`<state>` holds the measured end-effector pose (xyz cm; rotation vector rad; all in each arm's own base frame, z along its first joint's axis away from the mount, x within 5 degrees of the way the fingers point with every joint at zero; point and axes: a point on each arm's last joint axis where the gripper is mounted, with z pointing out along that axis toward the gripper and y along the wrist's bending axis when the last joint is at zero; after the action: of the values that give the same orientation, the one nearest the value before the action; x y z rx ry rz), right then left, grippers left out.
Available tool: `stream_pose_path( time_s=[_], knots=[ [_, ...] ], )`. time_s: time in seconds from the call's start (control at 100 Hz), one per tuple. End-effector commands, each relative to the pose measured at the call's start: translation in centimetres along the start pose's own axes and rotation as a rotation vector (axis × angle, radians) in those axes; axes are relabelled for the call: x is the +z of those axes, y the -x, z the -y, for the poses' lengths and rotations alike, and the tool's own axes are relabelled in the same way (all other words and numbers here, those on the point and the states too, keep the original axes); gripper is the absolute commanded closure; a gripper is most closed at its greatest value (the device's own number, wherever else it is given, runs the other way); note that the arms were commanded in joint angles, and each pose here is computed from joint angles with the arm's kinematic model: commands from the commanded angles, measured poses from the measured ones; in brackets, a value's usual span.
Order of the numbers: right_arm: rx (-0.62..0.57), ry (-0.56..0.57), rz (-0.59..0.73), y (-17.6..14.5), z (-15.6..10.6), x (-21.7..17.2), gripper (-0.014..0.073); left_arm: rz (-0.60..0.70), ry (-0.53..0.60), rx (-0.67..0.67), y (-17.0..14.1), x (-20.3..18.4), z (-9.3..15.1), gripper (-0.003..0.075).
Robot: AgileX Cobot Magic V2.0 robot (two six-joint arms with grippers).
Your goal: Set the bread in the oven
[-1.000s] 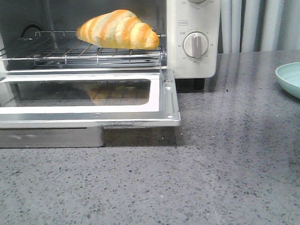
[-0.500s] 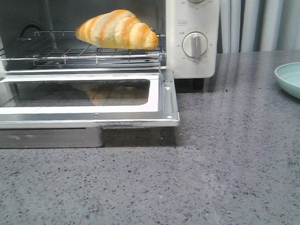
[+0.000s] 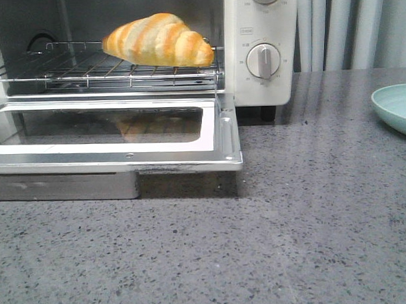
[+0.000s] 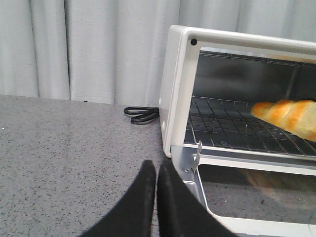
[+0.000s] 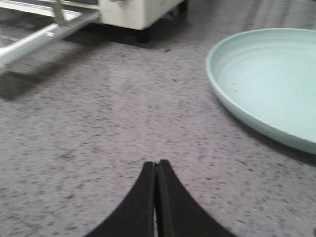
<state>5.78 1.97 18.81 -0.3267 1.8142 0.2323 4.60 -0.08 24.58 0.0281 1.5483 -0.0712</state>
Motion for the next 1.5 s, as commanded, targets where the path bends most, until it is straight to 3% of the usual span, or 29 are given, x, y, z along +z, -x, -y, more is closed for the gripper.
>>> stream_pose_path(
  time_s=[0.0,0.55,0.78,0.96,1.21,1.49],
  knots=[
    [-0.025,-0.064,0.106,1.1,0.4,-0.2,0.0669,0.127,-0.018,-0.009,1.7,-0.6,0.2,0.0741],
    [0.074,-0.527,0.033,-0.7,3.1,-0.6,0.0669,0.127,-0.018,-0.009,1.7,-0.6,0.2,0.0741],
    [0.040,-0.540,0.104,-0.6,2.7,-1.4,0.0669,0.127,-0.018,-0.009,1.7,-0.6,0.2,0.0741],
    [0.019,-0.533,0.070,-0.8,2.7,-1.3,0.0669,0.127,-0.018,-0.009,1.7,-0.6,0.2,0.0741],
    [-0.022,-0.425,0.069,-0.8,2.1,-1.0,0.0669,0.127,-0.018,-0.009,1.7,-0.6,0.2,0.0741],
    [-0.011,-0.419,0.019,-1.3,2.1,-1.0,0.0669,0.127,-0.018,-0.009,1.7,-0.6,0.2,0.0741]
  ],
)
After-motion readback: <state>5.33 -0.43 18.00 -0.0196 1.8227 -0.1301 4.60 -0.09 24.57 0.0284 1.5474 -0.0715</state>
